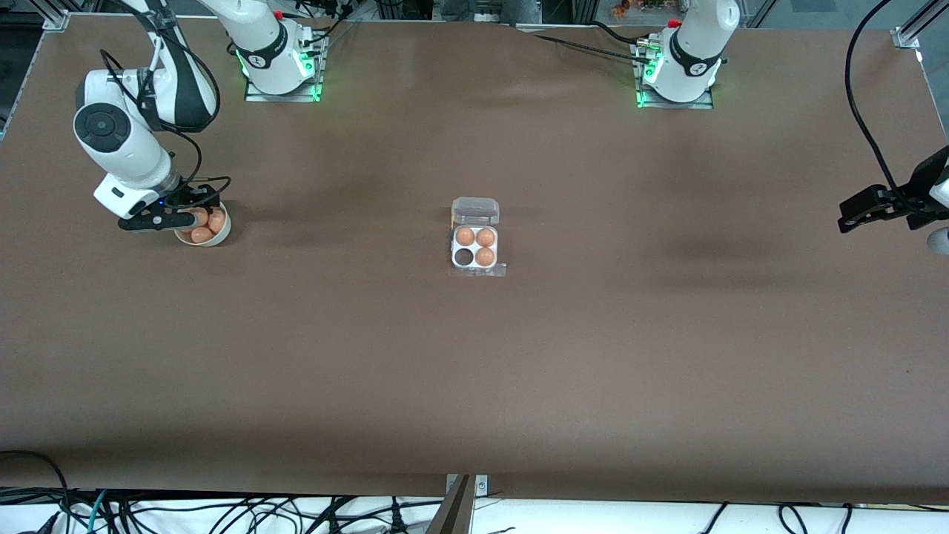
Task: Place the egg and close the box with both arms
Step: 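Move the right gripper over the white egg bowl and lower it, then close the right gripper on a brown egg in the bowl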
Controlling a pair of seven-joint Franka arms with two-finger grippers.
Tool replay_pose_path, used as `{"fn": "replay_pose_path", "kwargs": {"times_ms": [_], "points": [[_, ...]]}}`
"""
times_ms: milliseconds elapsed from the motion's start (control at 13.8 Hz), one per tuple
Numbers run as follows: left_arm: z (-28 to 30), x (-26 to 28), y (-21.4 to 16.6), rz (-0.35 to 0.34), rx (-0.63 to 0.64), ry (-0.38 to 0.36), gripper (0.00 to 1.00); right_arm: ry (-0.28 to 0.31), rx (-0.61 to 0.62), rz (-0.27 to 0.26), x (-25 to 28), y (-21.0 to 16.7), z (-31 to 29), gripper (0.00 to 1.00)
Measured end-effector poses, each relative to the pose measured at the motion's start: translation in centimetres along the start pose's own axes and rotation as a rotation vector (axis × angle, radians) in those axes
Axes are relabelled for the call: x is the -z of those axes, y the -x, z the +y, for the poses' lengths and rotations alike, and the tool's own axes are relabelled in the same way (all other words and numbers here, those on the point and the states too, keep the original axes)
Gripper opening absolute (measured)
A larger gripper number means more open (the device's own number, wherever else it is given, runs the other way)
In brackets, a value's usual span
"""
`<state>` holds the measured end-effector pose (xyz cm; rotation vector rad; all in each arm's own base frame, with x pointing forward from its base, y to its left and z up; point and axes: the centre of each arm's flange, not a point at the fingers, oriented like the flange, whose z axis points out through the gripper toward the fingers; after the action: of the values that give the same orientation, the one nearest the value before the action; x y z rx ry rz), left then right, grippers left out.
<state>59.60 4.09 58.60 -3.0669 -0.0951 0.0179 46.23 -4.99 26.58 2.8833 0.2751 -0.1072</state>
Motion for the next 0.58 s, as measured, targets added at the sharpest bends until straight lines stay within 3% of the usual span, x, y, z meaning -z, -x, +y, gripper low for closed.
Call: {"fn": "replay_pose_path", "kwargs": {"times_ms": [436,582], "points": [[0.1,0.0,0.0,0.0,-0.001,0.0,1.0,-0.006,0.024,-0.019,-2.6,-0.3,-0.8,1.0],[0.2,0.0,0.0,0.0,-0.003,0.0,1.0,0.0,0.033,-0.022,-2.8,-0.2,-0.9,0.96]]}}
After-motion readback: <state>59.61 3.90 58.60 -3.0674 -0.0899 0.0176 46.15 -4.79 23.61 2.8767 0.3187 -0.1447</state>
